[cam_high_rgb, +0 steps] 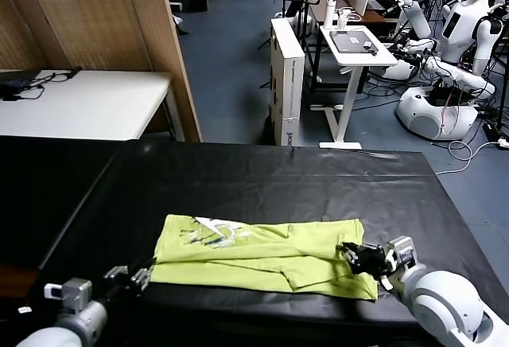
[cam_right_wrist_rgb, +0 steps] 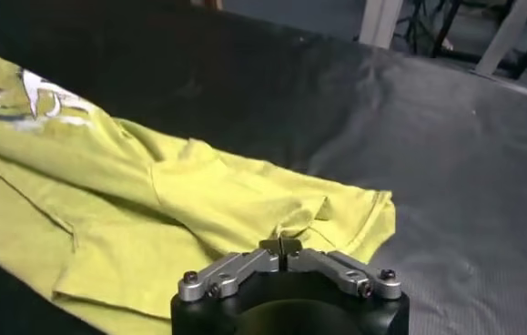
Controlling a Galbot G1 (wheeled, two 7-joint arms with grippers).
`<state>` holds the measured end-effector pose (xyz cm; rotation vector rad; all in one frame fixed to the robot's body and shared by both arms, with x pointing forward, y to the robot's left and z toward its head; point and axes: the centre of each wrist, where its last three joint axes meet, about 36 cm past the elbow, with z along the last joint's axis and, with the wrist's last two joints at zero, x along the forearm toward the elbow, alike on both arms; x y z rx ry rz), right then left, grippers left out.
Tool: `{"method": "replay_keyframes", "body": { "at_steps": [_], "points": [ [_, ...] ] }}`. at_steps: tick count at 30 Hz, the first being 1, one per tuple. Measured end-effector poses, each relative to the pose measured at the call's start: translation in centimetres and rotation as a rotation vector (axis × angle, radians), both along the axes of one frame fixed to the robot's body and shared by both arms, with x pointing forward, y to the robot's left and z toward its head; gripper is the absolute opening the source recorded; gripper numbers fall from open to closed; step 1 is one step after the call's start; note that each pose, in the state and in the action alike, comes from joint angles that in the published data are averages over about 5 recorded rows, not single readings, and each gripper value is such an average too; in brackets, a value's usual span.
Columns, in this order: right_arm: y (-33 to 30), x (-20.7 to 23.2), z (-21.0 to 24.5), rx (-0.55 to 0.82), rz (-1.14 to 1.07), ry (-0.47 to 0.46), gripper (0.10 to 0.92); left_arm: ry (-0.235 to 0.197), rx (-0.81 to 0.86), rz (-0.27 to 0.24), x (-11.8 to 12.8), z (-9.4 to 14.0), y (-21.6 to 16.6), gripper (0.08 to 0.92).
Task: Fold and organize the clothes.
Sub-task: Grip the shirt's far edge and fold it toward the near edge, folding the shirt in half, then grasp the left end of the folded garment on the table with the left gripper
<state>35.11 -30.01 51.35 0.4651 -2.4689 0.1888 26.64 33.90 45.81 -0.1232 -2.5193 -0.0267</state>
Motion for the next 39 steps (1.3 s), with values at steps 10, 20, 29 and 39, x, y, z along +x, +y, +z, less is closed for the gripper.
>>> {"method": "replay_keyframes", "body": {
  "at_steps": [10, 20, 29, 39],
  "points": [
    [-1.1, 2.7, -2.7, 0.047, -0.146, -0.043, 0.906, -0.128, -0.068, 0.083, 3.5, 0.3, 0.8, 0.907],
    [-2.0, 3.8, -6.1, 0.134, -0.266, -0.062, 0.907, -0.194, -0.146, 0.059, 8.6, -2.2, -0.3, 0.907],
    [-2.0, 3.9, -7.4, 0.145, -0.306, -0.043, 0.907, -0.193, -0.155, 0.047, 10.4, -3.9, -1.6, 0.907],
    [-1.8, 4.1, -8.4, 0.149, -0.330, -0.035, 0.907, -0.162, -0.174, 0.045, 11.4, -5.6, -1.7, 0.907]
  ]
}}
